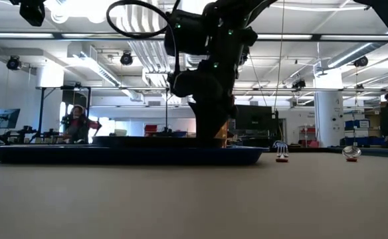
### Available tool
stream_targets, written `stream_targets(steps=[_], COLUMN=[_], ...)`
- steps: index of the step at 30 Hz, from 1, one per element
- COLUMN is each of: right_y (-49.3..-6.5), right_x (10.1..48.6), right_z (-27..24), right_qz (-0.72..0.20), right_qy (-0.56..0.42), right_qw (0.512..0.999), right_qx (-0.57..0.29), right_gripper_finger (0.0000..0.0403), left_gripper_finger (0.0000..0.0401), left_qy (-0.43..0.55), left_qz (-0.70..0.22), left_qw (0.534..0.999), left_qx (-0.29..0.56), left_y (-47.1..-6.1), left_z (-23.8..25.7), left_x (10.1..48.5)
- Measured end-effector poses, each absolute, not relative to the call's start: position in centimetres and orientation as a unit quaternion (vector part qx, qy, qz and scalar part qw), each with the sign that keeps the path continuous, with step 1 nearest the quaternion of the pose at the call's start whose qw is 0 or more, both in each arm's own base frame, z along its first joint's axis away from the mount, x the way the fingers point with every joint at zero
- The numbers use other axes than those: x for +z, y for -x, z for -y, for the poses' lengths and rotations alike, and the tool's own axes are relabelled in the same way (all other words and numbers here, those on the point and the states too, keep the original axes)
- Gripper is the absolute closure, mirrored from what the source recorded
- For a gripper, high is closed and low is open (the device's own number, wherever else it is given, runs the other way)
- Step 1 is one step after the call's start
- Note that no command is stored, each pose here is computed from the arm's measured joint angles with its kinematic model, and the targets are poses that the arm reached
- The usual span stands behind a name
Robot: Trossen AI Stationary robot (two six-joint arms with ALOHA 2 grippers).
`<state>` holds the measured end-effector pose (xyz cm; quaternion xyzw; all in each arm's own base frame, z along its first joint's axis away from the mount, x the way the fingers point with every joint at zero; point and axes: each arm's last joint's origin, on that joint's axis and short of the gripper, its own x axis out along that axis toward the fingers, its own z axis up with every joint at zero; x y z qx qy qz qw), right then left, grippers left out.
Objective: Pick and place plate/cup/fork/spoon on tray
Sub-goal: Put the black plate on the bottom left of the orange cup on the blue tray, then put the orange fork on the left of the black plate on the blue tray
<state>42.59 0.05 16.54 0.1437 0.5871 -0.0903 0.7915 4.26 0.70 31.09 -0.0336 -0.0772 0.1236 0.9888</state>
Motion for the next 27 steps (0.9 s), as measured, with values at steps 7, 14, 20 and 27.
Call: stream_targets(steps=[7,14,20,27], right_y=[-41.8,-40.6,-38.0,-33.9], right_x=[19.1,23.0,25.4,25.6], right_z=[-0.1,-0.1,0.0,0.5], right_qz=[-0.574,-0.535,-0.567,-0.665], right_qy=[-0.145,-0.141,-0.162,-0.148], right_qw=[0.801,0.828,0.796,0.678], right_qx=[-0.088,-0.091,-0.132,-0.277], right_gripper_finger=[0.0394,0.0394,0.0394,0.0394], left_gripper_finger=[0.0401,0.0401,0.0401,0.0401], left_qy=[0.033,0.033,0.033,0.033], left_qz=[0.077,0.077,0.077,0.077], left_qw=[0.989,0.989,0.989,0.989], left_qx=[0.124,0.124,0.124,0.123], left_y=[-4.3,-4.3,-4.3,-4.3], left_z=[-0.7,-0.7,-0.7,-0.7], left_x=[31.1,31.1,31.1,31.1])
